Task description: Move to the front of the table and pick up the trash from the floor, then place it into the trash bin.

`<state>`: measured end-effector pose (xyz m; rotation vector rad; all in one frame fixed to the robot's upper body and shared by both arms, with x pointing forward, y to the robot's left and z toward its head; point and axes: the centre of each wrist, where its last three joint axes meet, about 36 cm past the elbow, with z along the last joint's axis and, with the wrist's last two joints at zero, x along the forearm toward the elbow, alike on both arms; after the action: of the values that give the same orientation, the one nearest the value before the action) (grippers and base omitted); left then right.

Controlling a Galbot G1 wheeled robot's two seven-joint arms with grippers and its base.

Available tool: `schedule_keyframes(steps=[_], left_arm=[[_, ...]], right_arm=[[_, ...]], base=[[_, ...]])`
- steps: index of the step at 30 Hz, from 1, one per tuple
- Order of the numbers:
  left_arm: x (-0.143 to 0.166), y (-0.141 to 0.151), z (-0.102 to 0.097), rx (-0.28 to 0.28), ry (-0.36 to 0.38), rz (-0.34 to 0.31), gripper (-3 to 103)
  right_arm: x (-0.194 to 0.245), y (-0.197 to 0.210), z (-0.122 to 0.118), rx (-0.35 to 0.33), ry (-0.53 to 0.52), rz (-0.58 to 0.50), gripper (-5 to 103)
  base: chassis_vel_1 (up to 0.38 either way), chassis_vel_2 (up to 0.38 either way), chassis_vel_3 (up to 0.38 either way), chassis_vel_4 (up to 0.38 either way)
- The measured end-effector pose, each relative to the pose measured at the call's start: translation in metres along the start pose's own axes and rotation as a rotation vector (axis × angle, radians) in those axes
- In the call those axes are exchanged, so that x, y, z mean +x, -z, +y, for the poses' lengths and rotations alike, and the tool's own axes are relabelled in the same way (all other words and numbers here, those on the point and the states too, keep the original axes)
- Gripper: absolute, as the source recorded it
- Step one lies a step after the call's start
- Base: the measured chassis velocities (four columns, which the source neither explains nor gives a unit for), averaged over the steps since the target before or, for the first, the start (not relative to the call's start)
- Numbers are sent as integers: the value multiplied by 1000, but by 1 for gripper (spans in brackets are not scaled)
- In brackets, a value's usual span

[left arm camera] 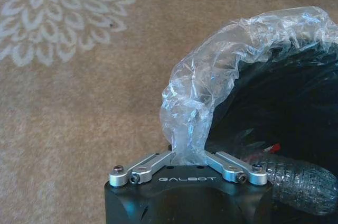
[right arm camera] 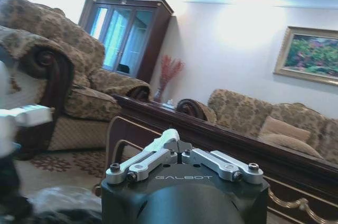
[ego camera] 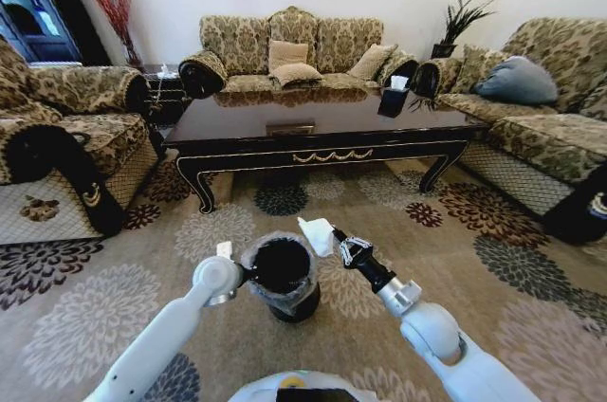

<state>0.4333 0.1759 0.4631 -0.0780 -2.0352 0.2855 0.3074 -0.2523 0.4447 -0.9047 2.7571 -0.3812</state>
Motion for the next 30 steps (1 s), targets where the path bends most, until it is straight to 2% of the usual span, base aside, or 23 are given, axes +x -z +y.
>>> schedule_keyframes(steps=[7,12,23,24,25,26,27,28,30], left_arm=[[-3,4,-16,-23,-13,2,0],[-4,-1,-23,-30,-20,10,0],[-1,-4,-31,-46,-32,10,0],[-1,-5,-31,-45,-33,14,0],[-2,-7,-31,-44,-35,18,0],[-2,-7,-31,-44,-36,19,0],[-2,-7,-31,-43,-37,19,0],[-1,-7,-31,-43,-38,18,0],[-1,-7,-31,-43,-39,17,0]], right_arm=[[12,2,21,20,74,12,0],[15,-4,30,12,80,28,0],[14,-13,35,20,94,53,-2],[15,-15,37,20,97,58,8],[15,-19,38,26,102,63,8],[15,-21,38,31,105,64,19],[15,-24,38,46,111,67,19],[15,-26,37,52,113,70,30],[15,-28,36,57,113,72,30]], base=[[0,0,0,0],[0,0,0,0],[0,0,0,0],[0,0,0,0],[0,0,0,0],[0,0,0,0],[0,0,0,0],[0,0,0,0],[0,0,0,0]])
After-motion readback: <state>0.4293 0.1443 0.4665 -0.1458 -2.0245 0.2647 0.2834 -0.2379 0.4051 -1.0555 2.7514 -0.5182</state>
